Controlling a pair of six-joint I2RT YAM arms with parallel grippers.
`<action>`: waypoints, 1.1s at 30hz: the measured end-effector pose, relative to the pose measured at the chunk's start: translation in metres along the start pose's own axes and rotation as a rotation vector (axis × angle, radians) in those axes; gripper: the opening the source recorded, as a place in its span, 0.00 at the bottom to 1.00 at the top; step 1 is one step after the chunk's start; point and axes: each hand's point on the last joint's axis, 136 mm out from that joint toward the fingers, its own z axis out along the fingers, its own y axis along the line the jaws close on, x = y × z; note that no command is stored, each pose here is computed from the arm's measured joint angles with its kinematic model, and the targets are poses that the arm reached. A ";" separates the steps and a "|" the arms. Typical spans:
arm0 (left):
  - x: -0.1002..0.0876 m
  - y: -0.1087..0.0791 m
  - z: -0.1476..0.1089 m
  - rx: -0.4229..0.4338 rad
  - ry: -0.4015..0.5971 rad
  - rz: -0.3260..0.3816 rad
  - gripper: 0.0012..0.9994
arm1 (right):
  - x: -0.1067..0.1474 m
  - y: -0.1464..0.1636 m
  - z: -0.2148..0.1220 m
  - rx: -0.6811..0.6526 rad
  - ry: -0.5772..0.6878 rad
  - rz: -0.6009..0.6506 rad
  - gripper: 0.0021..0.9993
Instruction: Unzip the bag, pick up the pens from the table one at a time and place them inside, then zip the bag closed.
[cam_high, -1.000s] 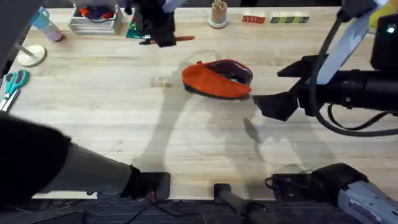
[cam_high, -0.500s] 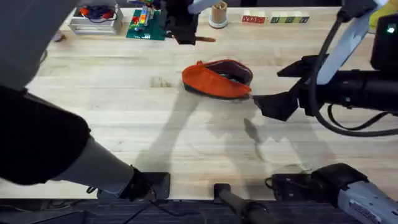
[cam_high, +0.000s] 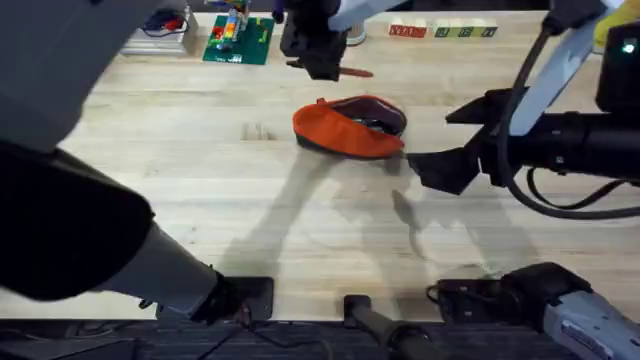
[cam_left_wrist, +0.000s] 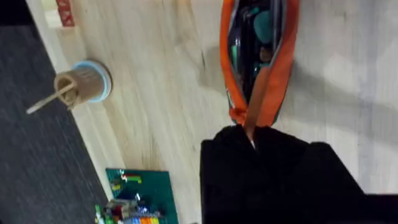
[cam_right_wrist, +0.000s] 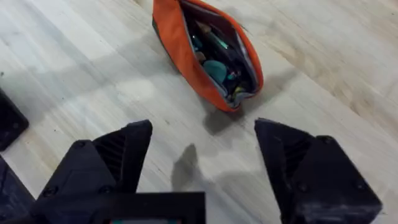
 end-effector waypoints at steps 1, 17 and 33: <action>-0.002 -0.001 0.002 0.007 -0.001 0.004 0.04 | 0.000 0.000 0.000 0.000 0.000 0.000 1.00; -0.034 -0.009 0.037 0.091 -0.053 0.062 0.04 | 0.000 0.000 0.000 0.000 0.000 0.000 1.00; -0.049 -0.015 0.066 0.153 -0.068 0.061 0.04 | 0.000 0.000 0.000 0.000 0.000 0.000 1.00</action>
